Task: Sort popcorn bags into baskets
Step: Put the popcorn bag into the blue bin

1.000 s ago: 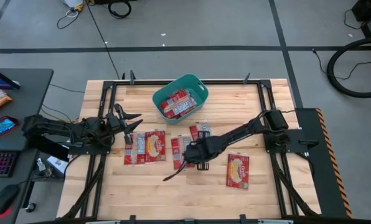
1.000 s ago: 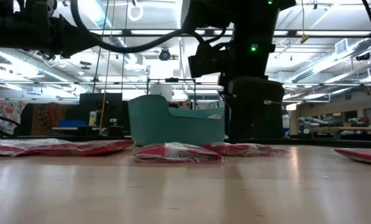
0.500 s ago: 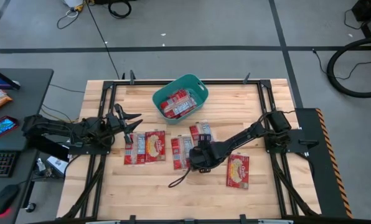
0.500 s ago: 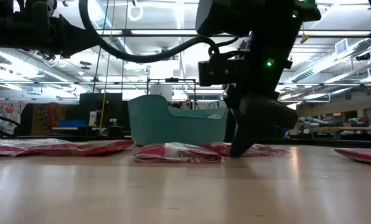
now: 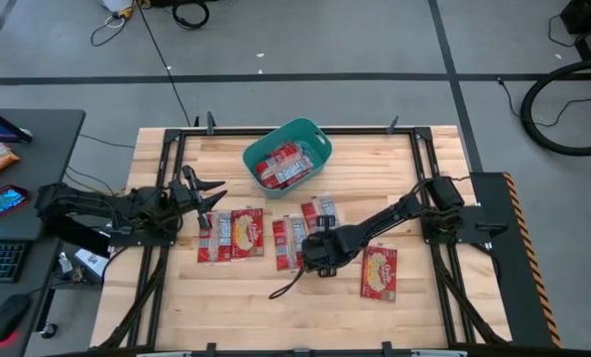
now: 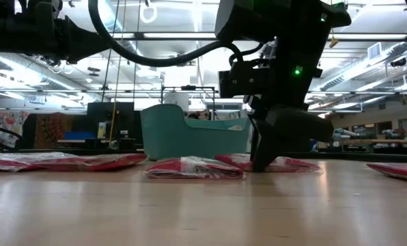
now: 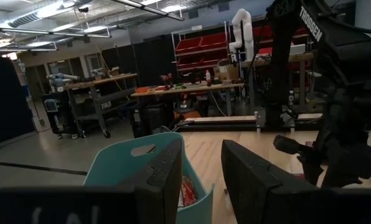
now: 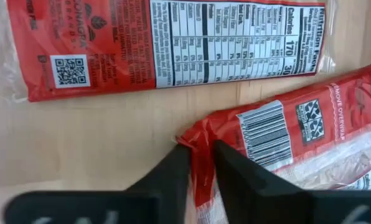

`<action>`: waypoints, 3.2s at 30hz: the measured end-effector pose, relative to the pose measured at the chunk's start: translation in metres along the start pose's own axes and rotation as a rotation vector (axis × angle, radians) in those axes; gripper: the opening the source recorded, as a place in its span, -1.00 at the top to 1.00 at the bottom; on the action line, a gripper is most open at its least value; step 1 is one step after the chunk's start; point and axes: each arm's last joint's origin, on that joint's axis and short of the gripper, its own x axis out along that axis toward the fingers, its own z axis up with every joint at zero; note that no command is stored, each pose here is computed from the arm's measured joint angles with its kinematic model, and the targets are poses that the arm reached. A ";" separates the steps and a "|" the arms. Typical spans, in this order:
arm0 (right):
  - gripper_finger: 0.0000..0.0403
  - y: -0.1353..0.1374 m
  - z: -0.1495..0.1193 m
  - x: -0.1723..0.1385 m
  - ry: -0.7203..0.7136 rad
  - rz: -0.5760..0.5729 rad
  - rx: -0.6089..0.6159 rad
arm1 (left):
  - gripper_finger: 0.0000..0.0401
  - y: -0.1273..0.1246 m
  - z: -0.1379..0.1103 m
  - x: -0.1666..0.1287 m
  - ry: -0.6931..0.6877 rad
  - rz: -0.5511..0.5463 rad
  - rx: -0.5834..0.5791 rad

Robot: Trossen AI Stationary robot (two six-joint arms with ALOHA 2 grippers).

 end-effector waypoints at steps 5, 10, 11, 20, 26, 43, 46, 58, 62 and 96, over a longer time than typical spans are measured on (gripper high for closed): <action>0.95 0.001 0.004 -0.003 -0.012 0.004 -0.011 | 0.41 0.000 0.000 0.000 0.000 0.000 0.002; 0.95 -0.010 0.018 -0.015 0.013 -0.039 -0.070 | 0.41 0.000 0.000 0.000 0.000 0.000 0.032; 0.95 -0.013 0.022 -0.019 0.014 -0.045 -0.067 | 0.41 0.000 0.000 0.000 0.000 0.000 0.033; 0.98 -0.028 0.041 -0.054 0.046 -0.070 0.037 | 0.41 0.000 0.000 0.000 0.000 -0.001 -0.005; 0.99 -0.035 0.045 -0.078 0.069 -0.135 0.063 | 0.41 0.000 -0.001 0.000 0.006 -0.001 0.006; 1.00 -0.053 0.052 -0.113 0.074 -0.249 0.103 | 0.41 -0.013 -0.009 0.005 0.049 -0.291 0.004; 1.00 -0.056 0.053 -0.119 0.074 -0.272 0.100 | 0.41 -0.016 -0.012 0.008 0.063 -0.292 0.009; 1.00 -0.088 0.061 -0.159 0.048 -0.363 0.120 | 0.41 -0.019 -0.014 0.014 0.067 -0.284 -0.009; 1.00 -0.107 0.067 -0.172 0.001 -0.393 0.116 | 0.41 -0.018 -0.013 0.014 0.056 -0.279 -0.002; 0.74 -0.294 0.096 -0.067 -0.421 0.024 0.545 | 0.41 -0.017 -0.013 0.015 0.069 -0.209 0.032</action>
